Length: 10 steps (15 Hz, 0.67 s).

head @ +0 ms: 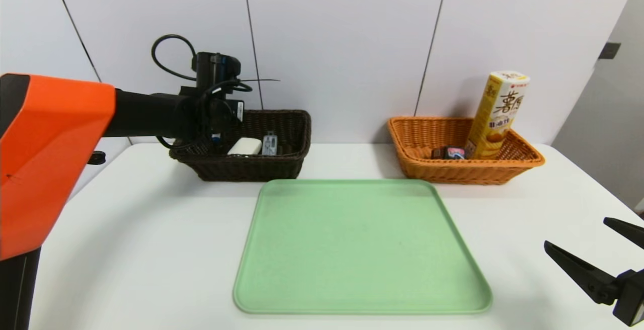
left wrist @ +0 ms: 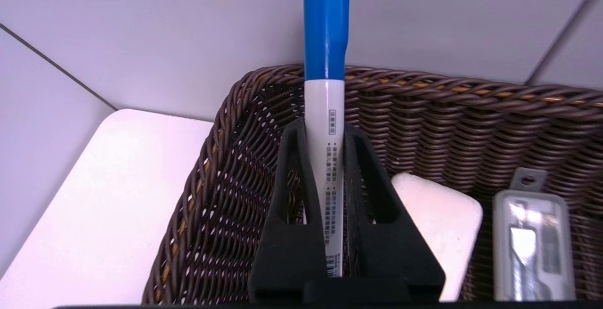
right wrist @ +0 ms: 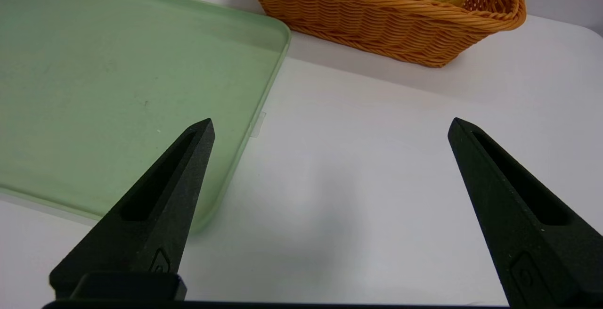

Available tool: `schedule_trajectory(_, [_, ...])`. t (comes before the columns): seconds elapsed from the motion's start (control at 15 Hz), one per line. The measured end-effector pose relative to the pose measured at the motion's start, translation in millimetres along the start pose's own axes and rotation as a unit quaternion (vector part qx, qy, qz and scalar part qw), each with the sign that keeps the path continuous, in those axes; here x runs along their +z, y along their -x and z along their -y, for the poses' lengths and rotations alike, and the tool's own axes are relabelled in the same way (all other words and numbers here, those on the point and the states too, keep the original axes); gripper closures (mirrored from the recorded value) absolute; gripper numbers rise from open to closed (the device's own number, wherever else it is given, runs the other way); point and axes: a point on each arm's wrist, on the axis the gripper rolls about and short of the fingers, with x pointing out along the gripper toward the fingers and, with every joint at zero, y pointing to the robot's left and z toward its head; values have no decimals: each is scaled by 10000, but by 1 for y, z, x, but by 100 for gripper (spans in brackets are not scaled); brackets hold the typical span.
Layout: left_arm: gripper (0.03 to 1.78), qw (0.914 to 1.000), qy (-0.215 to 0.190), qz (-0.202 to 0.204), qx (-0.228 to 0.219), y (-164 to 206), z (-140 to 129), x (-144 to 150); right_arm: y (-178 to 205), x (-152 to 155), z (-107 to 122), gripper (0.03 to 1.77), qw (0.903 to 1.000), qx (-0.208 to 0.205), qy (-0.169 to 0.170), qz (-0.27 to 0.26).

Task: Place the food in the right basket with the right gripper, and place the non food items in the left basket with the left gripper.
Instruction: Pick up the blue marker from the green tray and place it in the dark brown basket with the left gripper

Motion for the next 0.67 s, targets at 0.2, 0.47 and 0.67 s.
schedule_trajectory(0.2, [163,10000,-29,-50,58,-18,4,-16,0,0,0,9,10000,-1,-1,-3])
schedule_trajectory(0.47, [163,9997,-100,-212,120,-32,7,-32,-1,0,0,9,10000,-2,1,-12])
schedule_trajectory(0.67, [163,9994,-149,-292,132,-36,8,-39,-1,-1,0,9,10000,5,-4,-26])
